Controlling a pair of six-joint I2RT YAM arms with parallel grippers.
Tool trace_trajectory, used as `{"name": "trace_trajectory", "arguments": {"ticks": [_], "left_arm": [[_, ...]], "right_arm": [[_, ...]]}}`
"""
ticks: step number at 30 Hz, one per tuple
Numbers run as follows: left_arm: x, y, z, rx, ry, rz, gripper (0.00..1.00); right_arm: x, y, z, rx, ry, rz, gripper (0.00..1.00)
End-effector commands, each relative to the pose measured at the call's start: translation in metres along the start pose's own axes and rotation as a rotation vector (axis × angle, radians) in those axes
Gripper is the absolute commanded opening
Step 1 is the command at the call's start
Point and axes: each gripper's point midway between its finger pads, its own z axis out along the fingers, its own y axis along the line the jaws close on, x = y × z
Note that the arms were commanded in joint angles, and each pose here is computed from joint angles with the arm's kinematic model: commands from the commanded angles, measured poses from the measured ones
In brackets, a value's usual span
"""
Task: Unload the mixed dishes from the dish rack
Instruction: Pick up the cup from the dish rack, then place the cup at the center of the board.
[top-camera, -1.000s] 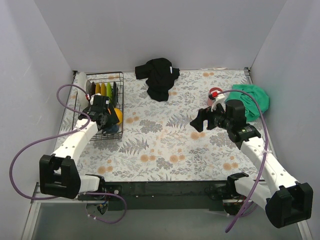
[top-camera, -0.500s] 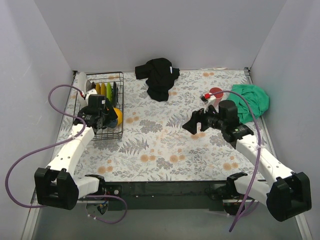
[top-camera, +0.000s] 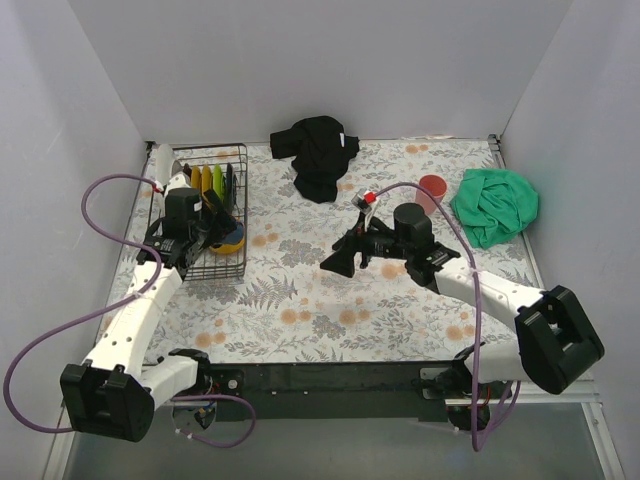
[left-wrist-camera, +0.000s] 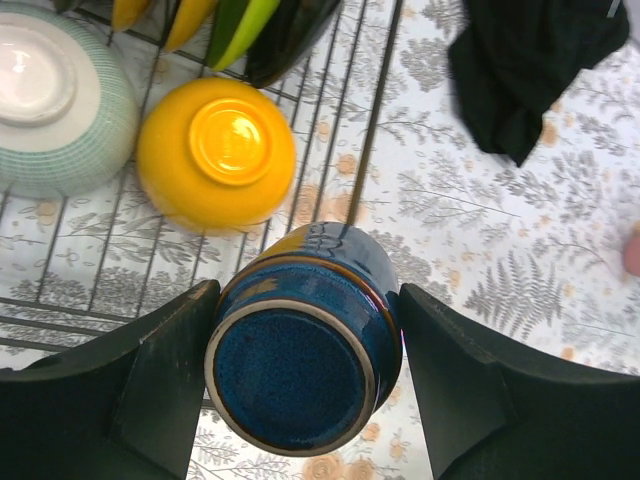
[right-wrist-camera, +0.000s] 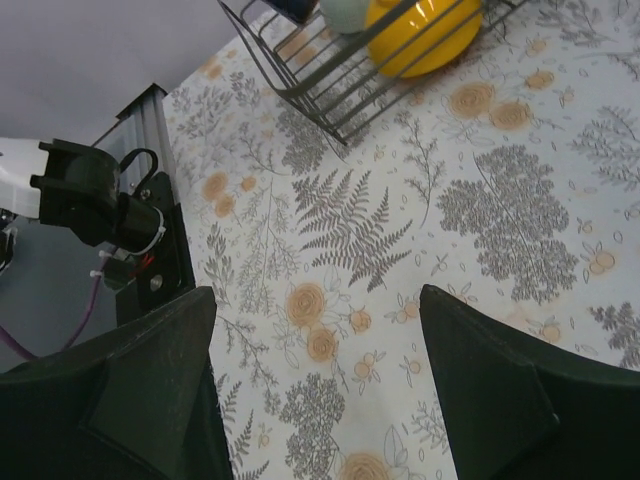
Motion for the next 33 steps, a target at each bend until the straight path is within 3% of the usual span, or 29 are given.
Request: {"name": "trace_trajectory", "arguments": {"ticks": [1, 17, 33], "left_arm": [[-0.029, -0.04, -0.025, 0.181, -0.072, -0.062, 0.09], [0.002, -0.101, -0.055, 0.552, 0.122, -0.208, 0.08], [0.027, -0.122, -0.062, 0.745, 0.244, -0.365, 0.06]], "right_arm": [[-0.05, 0.031, 0.015, -0.145, -0.138, -0.085, 0.91], [-0.082, 0.06, 0.049, -0.388, -0.252, -0.105, 0.88], [-0.088, 0.062, 0.078, -0.494, -0.269, -0.1, 0.83]]}}
